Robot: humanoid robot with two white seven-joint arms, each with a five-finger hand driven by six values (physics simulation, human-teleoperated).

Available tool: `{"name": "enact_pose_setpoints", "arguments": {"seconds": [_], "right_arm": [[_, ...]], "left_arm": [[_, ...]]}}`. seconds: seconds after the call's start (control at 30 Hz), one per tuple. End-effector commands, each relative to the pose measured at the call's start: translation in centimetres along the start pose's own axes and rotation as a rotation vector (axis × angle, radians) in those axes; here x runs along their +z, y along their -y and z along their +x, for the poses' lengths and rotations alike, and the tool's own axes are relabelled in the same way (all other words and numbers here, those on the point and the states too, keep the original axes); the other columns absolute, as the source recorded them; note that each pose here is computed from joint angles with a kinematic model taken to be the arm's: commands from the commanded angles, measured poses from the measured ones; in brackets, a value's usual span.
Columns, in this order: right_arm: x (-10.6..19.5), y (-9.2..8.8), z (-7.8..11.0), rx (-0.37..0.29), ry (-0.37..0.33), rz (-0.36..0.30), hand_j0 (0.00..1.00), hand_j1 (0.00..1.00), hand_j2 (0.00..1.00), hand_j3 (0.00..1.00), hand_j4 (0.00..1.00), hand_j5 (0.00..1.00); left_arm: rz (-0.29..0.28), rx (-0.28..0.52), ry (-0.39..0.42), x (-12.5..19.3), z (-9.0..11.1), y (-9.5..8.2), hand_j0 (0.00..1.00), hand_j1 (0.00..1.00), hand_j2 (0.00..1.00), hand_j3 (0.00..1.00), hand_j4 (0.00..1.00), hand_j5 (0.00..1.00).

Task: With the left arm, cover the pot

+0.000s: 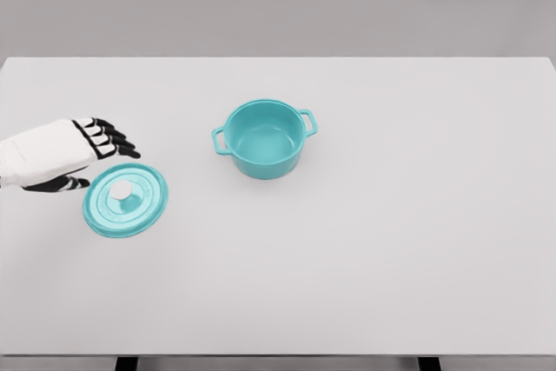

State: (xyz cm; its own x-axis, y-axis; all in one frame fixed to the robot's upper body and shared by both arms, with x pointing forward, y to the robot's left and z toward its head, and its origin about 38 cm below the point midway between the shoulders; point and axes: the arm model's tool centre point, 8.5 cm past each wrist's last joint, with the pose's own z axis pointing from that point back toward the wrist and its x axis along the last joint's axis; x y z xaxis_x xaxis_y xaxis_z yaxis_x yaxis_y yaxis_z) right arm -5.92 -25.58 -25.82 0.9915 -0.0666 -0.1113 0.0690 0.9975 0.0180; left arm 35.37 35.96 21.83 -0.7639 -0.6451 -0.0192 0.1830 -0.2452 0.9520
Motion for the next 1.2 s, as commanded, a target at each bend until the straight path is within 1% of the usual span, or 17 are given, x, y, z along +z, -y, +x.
{"name": "enact_pose_setpoints", "arguments": {"seconds": [0.0, 0.07, 0.13, 0.33, 0.4, 0.43, 0.53, 0.63, 0.73, 0.97, 1.03, 1.17], "right_arm": [[0.0, 0.0, 0.0, 0.0, 0.0, 0.0, 1.0, 1.0, 1.0, 1.0, 1.0, 1.0], [0.0, 0.0, 0.0, 0.0, 0.0, 0.0, 1.0, 1.0, 1.0, 1.0, 1.0, 1.0], [0.0, 0.0, 0.0, 0.0, 0.0, 0.0, 1.0, 1.0, 1.0, 1.0, 1.0, 1.0], [0.0, 0.0, 0.0, 0.0, 0.0, 0.0, 1.0, 1.0, 1.0, 1.0, 1.0, 1.0], [0.0, 0.0, 0.0, 0.0, 0.0, 0.0, 1.0, 1.0, 1.0, 1.0, 1.0, 1.0], [0.0, 0.0, 0.0, 0.0, 0.0, 0.0, 1.0, 1.0, 1.0, 1.0, 1.0, 1.0], [0.0, 0.0, 0.0, -0.001, 0.0, 0.0, 1.0, 1.0, 1.0, 1.0, 1.0, 1.0], [0.0, 0.0, 0.0, 0.0, 0.0, 0.0, 1.0, 1.0, 1.0, 1.0, 1.0, 1.0], [0.0, 0.0, 0.0, 0.0, 0.0, 0.0, 1.0, 1.0, 1.0, 1.0, 1.0, 1.0], [0.0, 0.0, 0.0, 0.0, 0.0, 0.0, 1.0, 1.0, 1.0, 1.0, 1.0, 1.0], [0.0, 0.0, 0.0, 0.0, 0.0, 0.0, 1.0, 1.0, 1.0, 1.0, 1.0, 1.0], [0.0, 0.0, 0.0, 0.0, 0.0, 0.0, 1.0, 1.0, 1.0, 1.0, 1.0, 1.0]], "left_arm": [[0.004, 0.02, 0.02, -0.7, 0.6, 0.6, 0.82, 0.82, 0.82, 0.82, 0.82, 0.82], [-0.003, 0.028, 0.022, -0.8, 0.7, 1.0, 0.82, 0.82, 0.82, 0.82, 0.82, 0.82], [-0.022, 0.038, 0.031, -0.9, 1.0, 1.7, 0.82, 0.82, 0.82, 0.82, 0.82, 0.82], [-0.035, 0.05, 0.033, -1.0, 1.0, 2.3, 0.82, 0.82, 0.82, 0.82, 0.82, 0.82], [-0.049, 0.062, 0.034, -1.1, 1.1, 2.9, 0.82, 0.82, 0.82, 0.82, 0.82, 0.82], [-0.062, 0.074, 0.028, -1.0, 0.8, 3.5, 0.82, 0.82, 0.82, 0.82, 0.82, 0.82], [-0.071, 0.084, 0.031, -1.2, 0.9, 3.9, 0.82, 0.82, 0.82, 0.82, 0.82, 0.82], [-0.065, 0.104, 0.024, -1.5, 0.8, 4.5, 0.82, 0.82, 0.82, 0.82, 0.82, 0.82], [-0.066, 0.108, 0.014, -1.4, 0.4, 4.6, 0.82, 0.82, 0.82, 0.82, 0.82, 0.82], [-0.059, 0.146, -0.005, -1.8, 0.0, 5.7, 0.82, 0.82, 0.82, 0.82, 0.82, 0.82], [-0.055, 0.141, -0.006, -1.9, -0.1, 5.5, 0.82, 0.82, 0.82, 0.82, 0.82, 0.82], [-0.056, 0.141, -0.017, -2.0, -0.5, 5.6, 0.82, 0.82, 0.82, 0.82, 0.82, 0.82]]}}
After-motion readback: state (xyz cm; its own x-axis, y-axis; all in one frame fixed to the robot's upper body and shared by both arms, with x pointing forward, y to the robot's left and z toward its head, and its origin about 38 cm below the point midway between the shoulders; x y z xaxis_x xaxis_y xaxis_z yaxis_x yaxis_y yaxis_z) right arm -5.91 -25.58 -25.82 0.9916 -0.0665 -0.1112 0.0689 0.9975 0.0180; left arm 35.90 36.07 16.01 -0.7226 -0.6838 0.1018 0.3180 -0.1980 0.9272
